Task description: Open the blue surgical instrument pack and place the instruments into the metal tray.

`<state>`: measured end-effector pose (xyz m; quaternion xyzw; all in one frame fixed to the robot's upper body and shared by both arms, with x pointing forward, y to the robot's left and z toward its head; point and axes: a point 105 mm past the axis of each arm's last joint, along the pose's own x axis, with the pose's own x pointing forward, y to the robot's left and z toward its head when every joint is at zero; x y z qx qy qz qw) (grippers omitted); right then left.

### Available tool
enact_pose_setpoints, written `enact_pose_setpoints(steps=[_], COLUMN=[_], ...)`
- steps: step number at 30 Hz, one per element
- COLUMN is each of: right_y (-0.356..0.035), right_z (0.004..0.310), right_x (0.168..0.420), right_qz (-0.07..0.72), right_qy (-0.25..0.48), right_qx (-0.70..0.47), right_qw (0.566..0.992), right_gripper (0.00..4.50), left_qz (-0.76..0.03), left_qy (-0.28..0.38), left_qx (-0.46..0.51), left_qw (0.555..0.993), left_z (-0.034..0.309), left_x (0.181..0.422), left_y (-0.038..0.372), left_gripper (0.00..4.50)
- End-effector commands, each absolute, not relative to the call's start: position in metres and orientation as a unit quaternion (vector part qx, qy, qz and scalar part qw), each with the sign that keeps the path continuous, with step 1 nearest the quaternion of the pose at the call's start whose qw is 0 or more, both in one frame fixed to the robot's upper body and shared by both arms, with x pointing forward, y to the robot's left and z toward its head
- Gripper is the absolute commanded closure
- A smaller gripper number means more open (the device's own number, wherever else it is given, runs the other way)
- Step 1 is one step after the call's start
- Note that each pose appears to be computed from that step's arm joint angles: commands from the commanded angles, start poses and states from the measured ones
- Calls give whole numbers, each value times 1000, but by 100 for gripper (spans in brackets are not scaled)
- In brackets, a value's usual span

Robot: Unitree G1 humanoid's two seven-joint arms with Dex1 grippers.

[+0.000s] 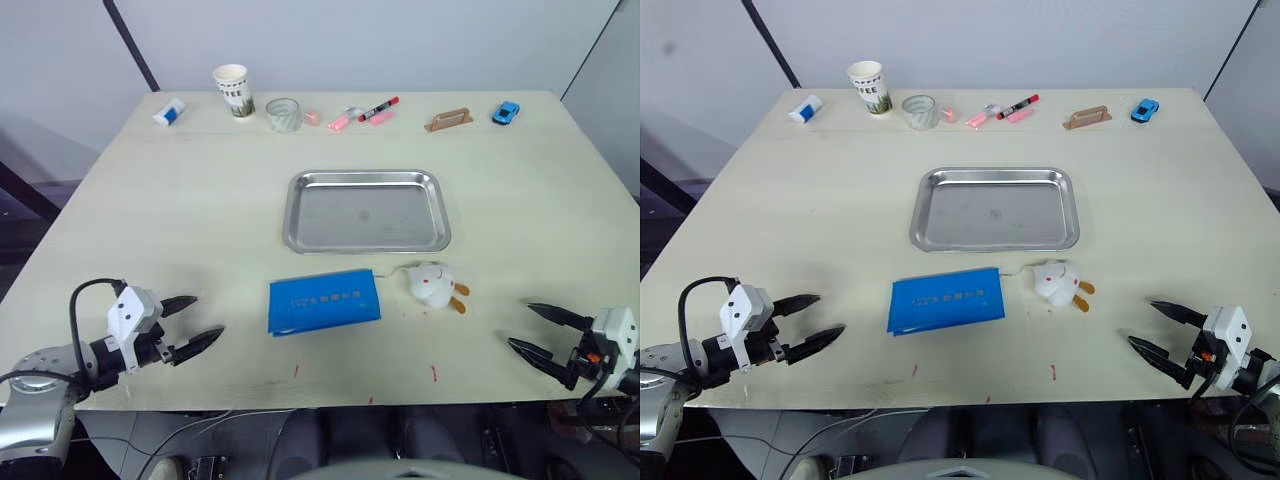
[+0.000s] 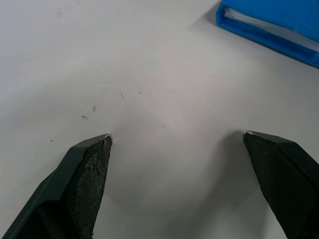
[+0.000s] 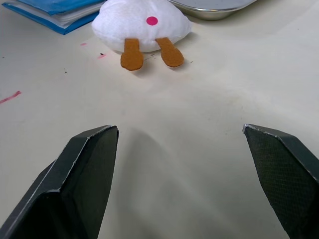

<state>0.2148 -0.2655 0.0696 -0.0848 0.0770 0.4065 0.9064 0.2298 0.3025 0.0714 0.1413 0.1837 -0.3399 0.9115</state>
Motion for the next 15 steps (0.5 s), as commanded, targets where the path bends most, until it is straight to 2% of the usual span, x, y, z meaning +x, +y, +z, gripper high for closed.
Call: enact_pose_setpoints(steps=[1,15], right_y=[-269,-264], right_z=[75,86], right_x=[218,224], right_qz=[401,407], right_qy=[63,46], right_qx=[-93,-97], right_qw=[909,907], right_gripper=[12,12], left_qz=[-346,-358], left_qy=[182,164], left_qx=[133,113], left_qw=[911,912], left_z=[70,75], left_x=[228,228], left_y=[301,301], left_gripper=[0,0])
